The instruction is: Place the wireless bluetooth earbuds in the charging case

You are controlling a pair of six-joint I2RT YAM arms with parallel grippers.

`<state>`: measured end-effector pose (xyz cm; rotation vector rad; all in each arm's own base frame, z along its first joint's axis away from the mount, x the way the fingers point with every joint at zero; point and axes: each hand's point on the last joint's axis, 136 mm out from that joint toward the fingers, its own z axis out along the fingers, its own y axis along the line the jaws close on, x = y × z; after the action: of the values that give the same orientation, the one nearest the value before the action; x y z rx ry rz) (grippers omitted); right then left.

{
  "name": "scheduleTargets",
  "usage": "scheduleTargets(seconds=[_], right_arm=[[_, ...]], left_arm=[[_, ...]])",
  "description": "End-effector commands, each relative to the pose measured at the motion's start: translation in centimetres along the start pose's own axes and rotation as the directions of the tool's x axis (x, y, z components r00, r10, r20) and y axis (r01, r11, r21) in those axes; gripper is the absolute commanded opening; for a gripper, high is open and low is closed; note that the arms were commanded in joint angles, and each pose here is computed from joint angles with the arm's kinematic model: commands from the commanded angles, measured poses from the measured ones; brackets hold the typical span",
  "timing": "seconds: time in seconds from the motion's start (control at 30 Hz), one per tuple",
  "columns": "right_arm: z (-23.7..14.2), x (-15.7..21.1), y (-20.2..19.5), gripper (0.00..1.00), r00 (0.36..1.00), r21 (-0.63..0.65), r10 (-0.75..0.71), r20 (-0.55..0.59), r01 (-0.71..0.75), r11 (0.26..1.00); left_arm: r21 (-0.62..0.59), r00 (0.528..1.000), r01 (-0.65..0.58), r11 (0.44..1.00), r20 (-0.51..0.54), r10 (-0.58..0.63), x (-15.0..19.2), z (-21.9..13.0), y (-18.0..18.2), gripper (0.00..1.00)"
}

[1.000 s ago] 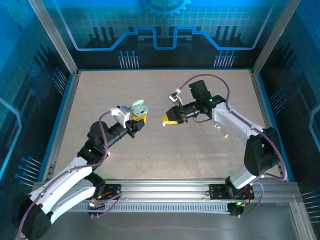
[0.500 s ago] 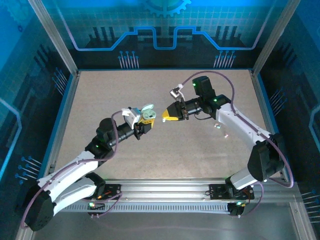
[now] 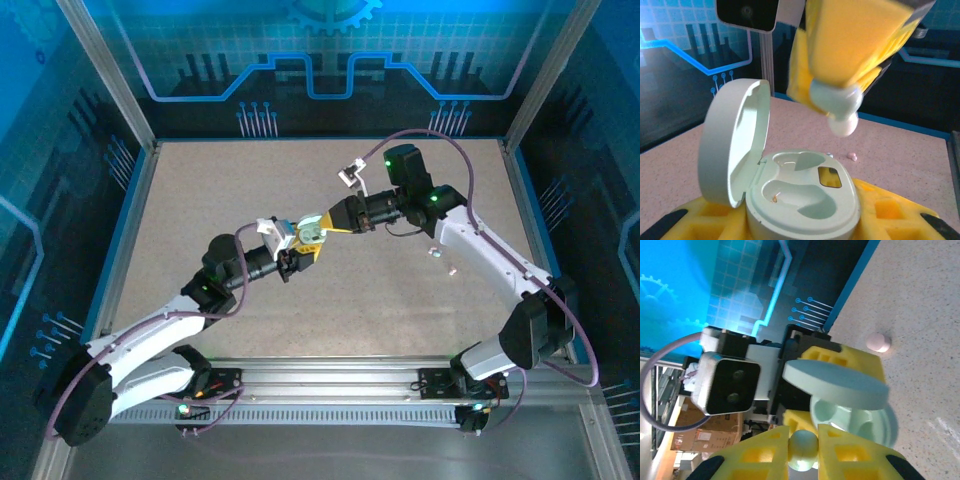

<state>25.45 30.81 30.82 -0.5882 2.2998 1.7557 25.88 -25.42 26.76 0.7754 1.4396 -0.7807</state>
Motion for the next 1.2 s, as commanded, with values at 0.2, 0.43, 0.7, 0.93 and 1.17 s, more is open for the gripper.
scheduleTargets(seconds=[0.2,0.43,0.7,0.93,1.17], right_arm=[[-0.1,-0.7,0.0,0.18,0.997,0.060,-0.068,0.036,0.066,0.996],[-0.5,-1.3,0.2,0.18,0.992,0.089,-0.101,0.073,0.095,0.992],[0.0,0.3,-1.3,0.23,0.995,0.162,-0.105,-0.004,0.104,0.981],[0.0,0.3,-1.4,0.35,0.994,0.185,-0.106,-0.009,0.106,0.977],[0.1,0.3,-0.8,0.36,0.993,0.189,-0.118,-0.008,0.118,0.975]], left_arm=[[0.082,0.995,-0.037,0.996,0.097,0.029,-3.7,0.3,-1.5,0.35],[0.096,0.995,-0.031,0.995,0.093,0.022,-3.6,0.4,-1.8,0.35],[0.095,0.992,-0.021,0.995,0.129,0.008,-4.4,0.3,-1.7,0.35],[0.093,0.990,-0.016,0.996,0.144,0.003,-4.8,0.1,-1.7,0.35],[0.088,0.990,-0.013,0.996,0.144,0.000,-4.7,0.1,-1.6,0.35]])
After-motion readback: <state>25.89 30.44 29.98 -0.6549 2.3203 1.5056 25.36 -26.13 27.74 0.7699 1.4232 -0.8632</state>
